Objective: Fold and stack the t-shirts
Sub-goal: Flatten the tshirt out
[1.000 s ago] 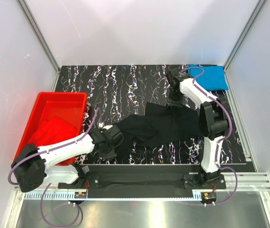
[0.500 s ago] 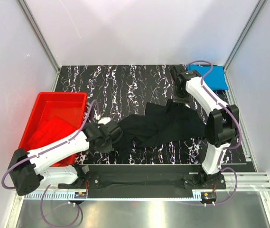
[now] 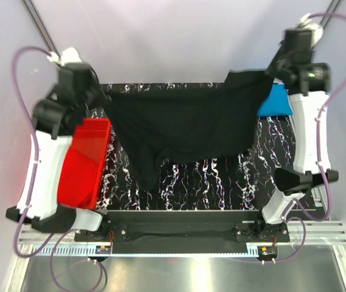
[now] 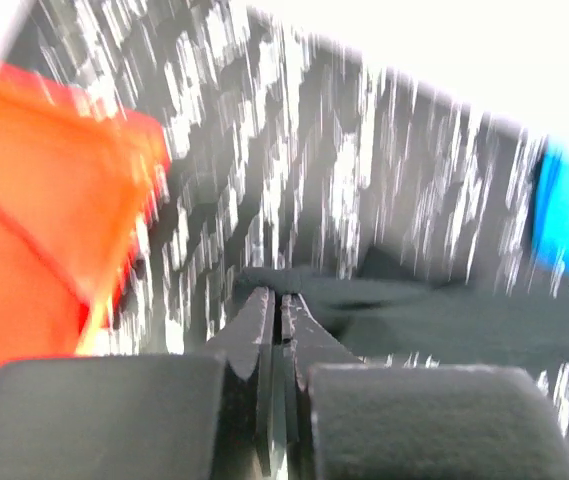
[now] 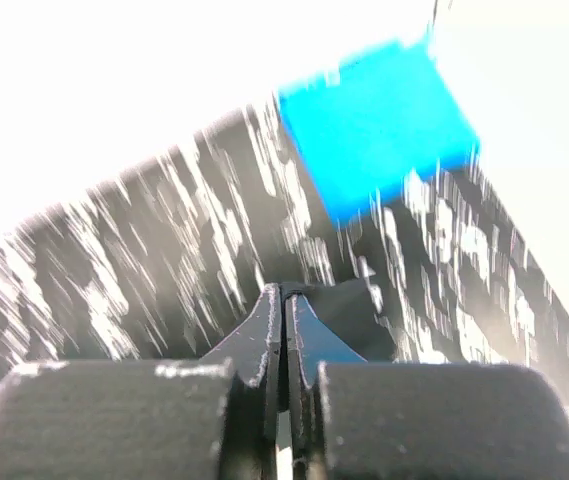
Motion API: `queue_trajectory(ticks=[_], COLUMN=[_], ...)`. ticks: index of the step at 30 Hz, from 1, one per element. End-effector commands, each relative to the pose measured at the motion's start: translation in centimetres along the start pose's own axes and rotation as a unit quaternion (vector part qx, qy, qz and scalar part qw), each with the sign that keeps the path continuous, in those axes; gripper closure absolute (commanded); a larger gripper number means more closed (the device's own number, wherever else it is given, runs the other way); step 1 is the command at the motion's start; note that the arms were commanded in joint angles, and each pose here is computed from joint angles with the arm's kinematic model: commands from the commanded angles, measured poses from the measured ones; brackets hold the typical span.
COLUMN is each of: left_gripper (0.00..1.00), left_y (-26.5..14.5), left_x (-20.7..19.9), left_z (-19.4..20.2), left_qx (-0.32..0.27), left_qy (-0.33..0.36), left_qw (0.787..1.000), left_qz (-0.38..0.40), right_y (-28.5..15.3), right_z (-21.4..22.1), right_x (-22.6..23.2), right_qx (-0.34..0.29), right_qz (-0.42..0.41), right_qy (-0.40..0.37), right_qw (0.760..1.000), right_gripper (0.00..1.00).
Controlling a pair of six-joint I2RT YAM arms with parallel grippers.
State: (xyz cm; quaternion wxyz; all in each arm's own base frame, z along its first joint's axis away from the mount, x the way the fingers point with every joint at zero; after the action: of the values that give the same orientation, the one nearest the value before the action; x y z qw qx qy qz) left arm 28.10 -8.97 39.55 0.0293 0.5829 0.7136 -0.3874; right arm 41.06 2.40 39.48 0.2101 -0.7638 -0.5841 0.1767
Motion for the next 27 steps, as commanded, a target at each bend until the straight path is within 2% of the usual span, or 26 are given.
queue_trajectory(ticks=[1, 2, 5, 6, 7, 8, 9, 10, 11, 12, 14, 16, 17, 18, 19, 21, 23, 27], left_gripper=[1.00, 1.00, 1.00, 1.00, 1.00, 1.00, 1.00, 1.00, 1.00, 1.00, 1.00, 1.00, 1.00, 1.00, 1.00, 1.00, 1.00, 1.00], left_y=[2.1, 0.5, 0.2, 0.1, 0.3, -0.2, -0.7, -1.2, -2.4, -3.6, -5.4, -7.3, -10.5, -11.9, -10.3, -14.4, -14.6, -13.5], left_x=[-1.5, -3.4, -4.3, -3.9, -3.9, -3.9, -3.8, -3.7, -3.5, -3.7, -3.6, -3.2, -3.3, -3.1, -2.5, -2.7, -2.7, -3.3], left_z=[-6.5, -9.4, -13.2, -14.3, -14.6, -15.2, -15.5, -15.8, -16.4, -17.0, -18.0, -19.0, -20.0, -20.1, -19.3, -20.5, -21.0, -22.2], left_qx=[-0.052, -0.087, -0.141, -0.153, -0.154, -0.163, -0.169, -0.177, -0.192, -0.208, -0.237, -0.268, -0.308, -0.326, -0.319, -0.382, -0.400, -0.406], left_qy=[0.019, 0.009, 0.012, 0.001, -0.001, -0.002, -0.003, -0.005, -0.006, -0.007, -0.009, -0.019, -0.030, -0.037, -0.036, -0.057, -0.061, -0.053], left_qw=[0.998, 0.995, 0.987, 0.985, 0.985, 0.983, 0.982, 0.980, 0.977, 0.973, 0.966, 0.958, 0.942, 0.935, 0.938, 0.905, 0.897, 0.897], left_qz=[0.011, 0.056, 0.078, 0.076, 0.075, 0.083, 0.084, 0.085, 0.090, 0.098, 0.102, 0.100, 0.126, 0.137, 0.127, 0.177, 0.178, 0.164], right_y=[-5.4, -6.4, -11.1, -11.1, -14.6, -15.1, -19.1, -21.4, -21.2, -23.9, -26.3, -27.8, -29.7, -30.4, -31.3, -31.5, -31.0, -27.2], right_z=[-7.1, -8.5, -12.2, -12.1, -12.9, -13.6, -13.9, -15.2, -14.7, -14.7, -15.0, -14.8, -14.7, -14.5, -14.6, -14.5, -14.7, -15.3], right_x=[-3.4, -3.5, -4.6, -4.7, -5.7, -5.6, -6.7, -7.2, -6.9, -7.8, -8.5, -8.8, -9.5, -9.8, -10.1, -10.2, -10.1, -8.6], right_qx=[-0.131, -0.159, -0.253, -0.259, -0.299, -0.327, -0.373, -0.423, -0.426, -0.455, -0.477, -0.482, -0.497, -0.504, -0.517, -0.521, -0.517, -0.500], right_qz=[0.023, 0.015, 0.000, 0.001, -0.004, -0.013, -0.022, -0.030, -0.037, -0.038, -0.040, -0.044, -0.045, -0.045, -0.045, -0.045, -0.041, -0.039], right_qy=[0.021, 0.031, 0.057, 0.055, 0.069, 0.072, 0.076, 0.089, 0.079, 0.085, 0.091, 0.084, 0.088, 0.092, 0.096, 0.097, 0.093, 0.073], right_qw=[0.991, 0.987, 0.966, 0.964, 0.952, 0.942, 0.924, 0.901, 0.900, 0.885, 0.873, 0.871, 0.862, 0.858, 0.849, 0.847, 0.850, 0.862], right_gripper=[1.00, 1.00, 1.00, 1.00, 1.00, 1.00, 1.00, 1.00, 1.00, 1.00, 1.00, 1.00, 1.00, 1.00, 1.00, 1.00, 1.00, 1.00])
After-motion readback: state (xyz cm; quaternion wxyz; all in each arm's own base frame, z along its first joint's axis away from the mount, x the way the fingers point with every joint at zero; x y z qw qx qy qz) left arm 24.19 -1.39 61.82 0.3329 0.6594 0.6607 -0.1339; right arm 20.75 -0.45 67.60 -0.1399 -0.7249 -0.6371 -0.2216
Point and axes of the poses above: each gripper's point midway between its finger pads, its own y axis out along the fingers, its own x axis along the line the jaws close on, z = x × y, the point moved 2 cm from there along -y, back along the fingers, and after that the axes turned 14 degrees about -y, right-handed, at the moved point
